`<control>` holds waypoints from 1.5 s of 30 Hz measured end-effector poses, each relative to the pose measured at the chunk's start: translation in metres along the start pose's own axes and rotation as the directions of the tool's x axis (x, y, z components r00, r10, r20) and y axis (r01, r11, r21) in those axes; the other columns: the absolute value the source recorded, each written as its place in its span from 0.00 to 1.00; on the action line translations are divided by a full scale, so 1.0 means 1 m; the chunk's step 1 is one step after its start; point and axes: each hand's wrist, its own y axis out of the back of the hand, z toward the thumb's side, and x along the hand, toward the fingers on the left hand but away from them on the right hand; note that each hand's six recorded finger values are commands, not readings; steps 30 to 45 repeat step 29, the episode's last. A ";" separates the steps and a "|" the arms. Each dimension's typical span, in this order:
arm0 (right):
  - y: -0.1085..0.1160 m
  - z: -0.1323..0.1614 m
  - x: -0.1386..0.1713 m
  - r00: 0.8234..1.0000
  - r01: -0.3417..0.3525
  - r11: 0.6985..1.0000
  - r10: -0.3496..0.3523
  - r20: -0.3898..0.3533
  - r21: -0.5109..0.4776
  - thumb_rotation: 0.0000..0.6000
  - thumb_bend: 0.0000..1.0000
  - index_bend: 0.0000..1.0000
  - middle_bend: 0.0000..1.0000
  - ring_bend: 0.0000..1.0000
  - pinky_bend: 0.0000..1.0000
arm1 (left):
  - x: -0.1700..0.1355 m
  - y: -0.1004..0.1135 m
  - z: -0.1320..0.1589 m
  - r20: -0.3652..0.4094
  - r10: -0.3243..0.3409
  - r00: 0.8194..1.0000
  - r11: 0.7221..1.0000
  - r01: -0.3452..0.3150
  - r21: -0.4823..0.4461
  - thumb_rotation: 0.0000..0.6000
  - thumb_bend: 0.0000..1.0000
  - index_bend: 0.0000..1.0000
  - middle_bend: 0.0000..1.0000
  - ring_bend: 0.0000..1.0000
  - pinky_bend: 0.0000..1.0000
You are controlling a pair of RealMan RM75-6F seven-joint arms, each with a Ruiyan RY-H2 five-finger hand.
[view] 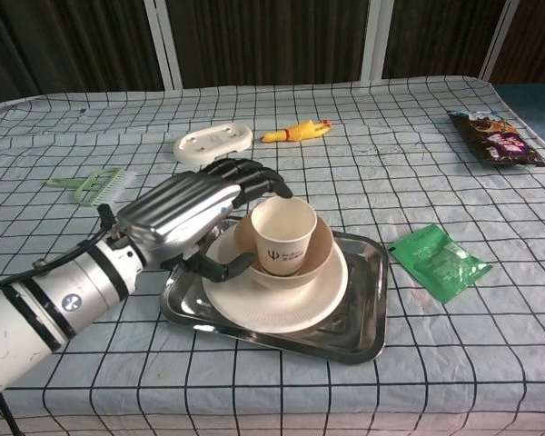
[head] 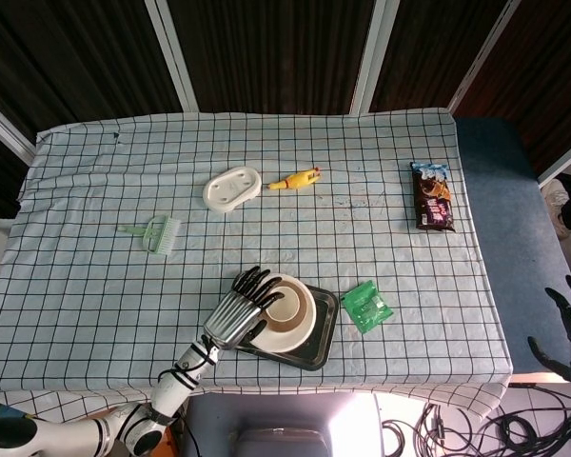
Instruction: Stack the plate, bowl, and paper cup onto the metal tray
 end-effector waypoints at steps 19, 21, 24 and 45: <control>0.009 0.011 0.009 1.000 0.018 0.999 -0.019 0.006 0.051 1.00 0.18 0.03 0.00 0.00 0.00 | -0.154 0.078 -0.118 -0.354 0.132 0.926 0.958 -0.028 0.284 1.00 0.36 0.00 0.00 0.00 0.00; 0.007 0.013 0.009 1.000 0.003 0.996 -0.005 0.025 0.085 1.00 0.18 0.02 0.00 0.00 0.00 | -0.199 0.085 -0.140 -0.479 0.127 0.869 0.964 0.005 0.266 1.00 0.37 0.00 0.00 0.00 0.00; 0.005 0.020 0.009 0.998 -0.021 0.993 0.014 0.054 0.120 1.00 0.18 0.01 0.00 0.00 0.00 | -0.243 0.096 -0.157 -0.571 0.142 0.808 0.971 -0.001 0.240 1.00 0.37 0.00 0.00 0.00 0.00; 0.003 0.024 0.011 0.996 -0.041 0.992 0.032 0.079 0.116 1.00 0.18 0.00 0.00 0.00 0.00 | -0.275 0.103 -0.156 -0.582 0.170 0.796 0.975 -0.052 0.214 1.00 0.37 0.00 0.00 0.00 0.00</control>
